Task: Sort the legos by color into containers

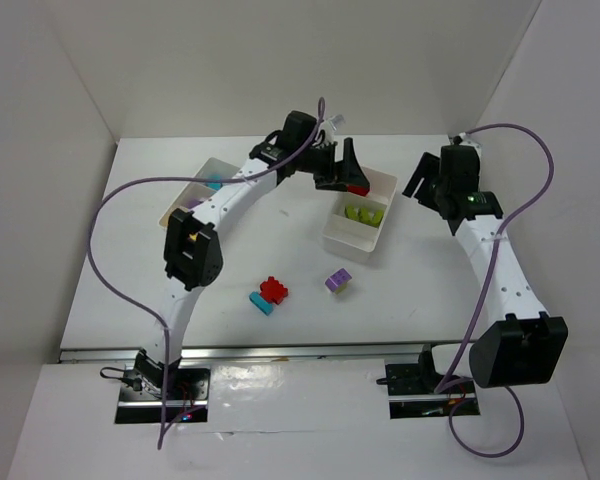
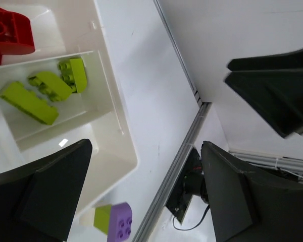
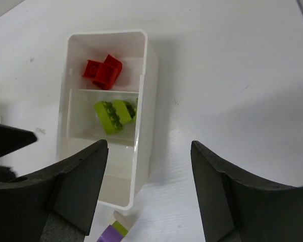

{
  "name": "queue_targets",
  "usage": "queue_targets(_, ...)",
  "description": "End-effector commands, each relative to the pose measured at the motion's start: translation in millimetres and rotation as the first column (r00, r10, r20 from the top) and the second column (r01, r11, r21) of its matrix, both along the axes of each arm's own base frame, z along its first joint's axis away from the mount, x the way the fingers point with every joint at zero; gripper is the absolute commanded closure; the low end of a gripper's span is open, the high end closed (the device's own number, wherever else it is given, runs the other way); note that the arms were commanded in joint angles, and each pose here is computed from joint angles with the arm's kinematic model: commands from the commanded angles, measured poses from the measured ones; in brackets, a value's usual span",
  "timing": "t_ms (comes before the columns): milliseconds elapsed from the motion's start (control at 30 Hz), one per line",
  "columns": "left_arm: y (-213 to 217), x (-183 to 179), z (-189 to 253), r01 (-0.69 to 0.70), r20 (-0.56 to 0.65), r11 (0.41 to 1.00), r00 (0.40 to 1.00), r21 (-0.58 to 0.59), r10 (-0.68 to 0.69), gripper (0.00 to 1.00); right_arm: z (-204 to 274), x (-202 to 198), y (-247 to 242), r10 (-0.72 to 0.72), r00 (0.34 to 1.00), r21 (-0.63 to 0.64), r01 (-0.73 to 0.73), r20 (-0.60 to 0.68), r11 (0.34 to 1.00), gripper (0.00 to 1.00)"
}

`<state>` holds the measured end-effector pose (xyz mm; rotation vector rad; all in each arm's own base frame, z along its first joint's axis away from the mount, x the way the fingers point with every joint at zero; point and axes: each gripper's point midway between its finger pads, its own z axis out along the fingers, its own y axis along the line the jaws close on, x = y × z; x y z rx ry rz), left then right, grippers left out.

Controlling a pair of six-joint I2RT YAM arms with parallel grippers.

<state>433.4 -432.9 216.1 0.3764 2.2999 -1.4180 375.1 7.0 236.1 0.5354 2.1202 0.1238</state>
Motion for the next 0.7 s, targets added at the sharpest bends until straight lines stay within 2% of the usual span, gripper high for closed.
queue_targets(0,35,-11,53,-0.051,0.14,0.996,0.989,0.069,0.041,0.0,4,1,16,0.095,0.995,0.009,-0.095,0.021,0.995,0.26)
queue_targets(33,48,-5,45,-0.108,0.18,0.984,0.98,0.142,0.081,0.0,5,2,23,0.13,0.991,-0.004,-0.13,0.021,0.991,0.26)
queue_targets(100,74,-10,56,-0.195,0.234,0.956,0.962,0.221,0.142,0.0,8,3,52,0.233,0.972,-0.007,-0.233,0.03,0.973,0.26)
queue_targets(133,100,-2,49,-0.297,0.265,0.908,0.939,0.297,0.22,0.0,8,1,63,0.276,0.961,-0.017,-0.275,0.028,0.961,0.26)
queue_targets(167,120,-3,29,-0.335,0.248,0.872,0.934,0.357,0.258,0.0,4,0,75,0.317,0.948,-0.019,-0.316,0.019,0.948,0.26)
queue_targets(200,139,-11,44,-0.382,0.278,0.851,0.915,0.36,0.293,0.0,6,-5,100,0.392,0.92,-0.019,-0.391,0.028,0.92,0.25)
queue_targets(233,167,-13,19,-0.422,0.258,0.798,0.905,0.431,0.339,0.0,6,-9,111,0.426,0.904,-0.029,-0.426,0.026,0.904,0.25)
queue_targets(333,207,-29,23,-0.479,0.268,0.742,0.877,0.469,0.398,0.0,-2,-27,163,0.579,0.815,-0.043,-0.578,0.004,0.815,0.22)
queue_targets(400,235,-48,3,-0.464,0.209,0.696,0.882,0.549,0.423,0.0,-16,-41,193,0.659,0.751,-0.032,-0.66,-0.04,0.75,0.21)
queue_targets(500,275,-64,-3,-0.502,0.151,0.636,0.839,0.586,0.523,0.02,-33,-70,247,0.778,0.621,-0.022,-0.783,-0.091,0.622,0.21)
queue_targets(533,289,-71,2,-0.531,0.143,0.625,0.815,0.572,0.561,0.05,-43,-83,272,0.817,0.564,-0.015,-0.824,-0.118,0.566,0.2)
queue_targets(633,309,-72,19,-0.602,0.179,0.586,0.764,0.543,0.619,0.06,-60,-111,310,0.873,0.459,-0.018,-0.887,-0.163,0.462,0.2)
queue_targets(667,313,-73,23,-0.613,0.186,0.582,0.756,0.534,0.627,0.06,-65,-114,315,0.872,0.454,-0.03,-0.889,-0.185,0.456,0.19)
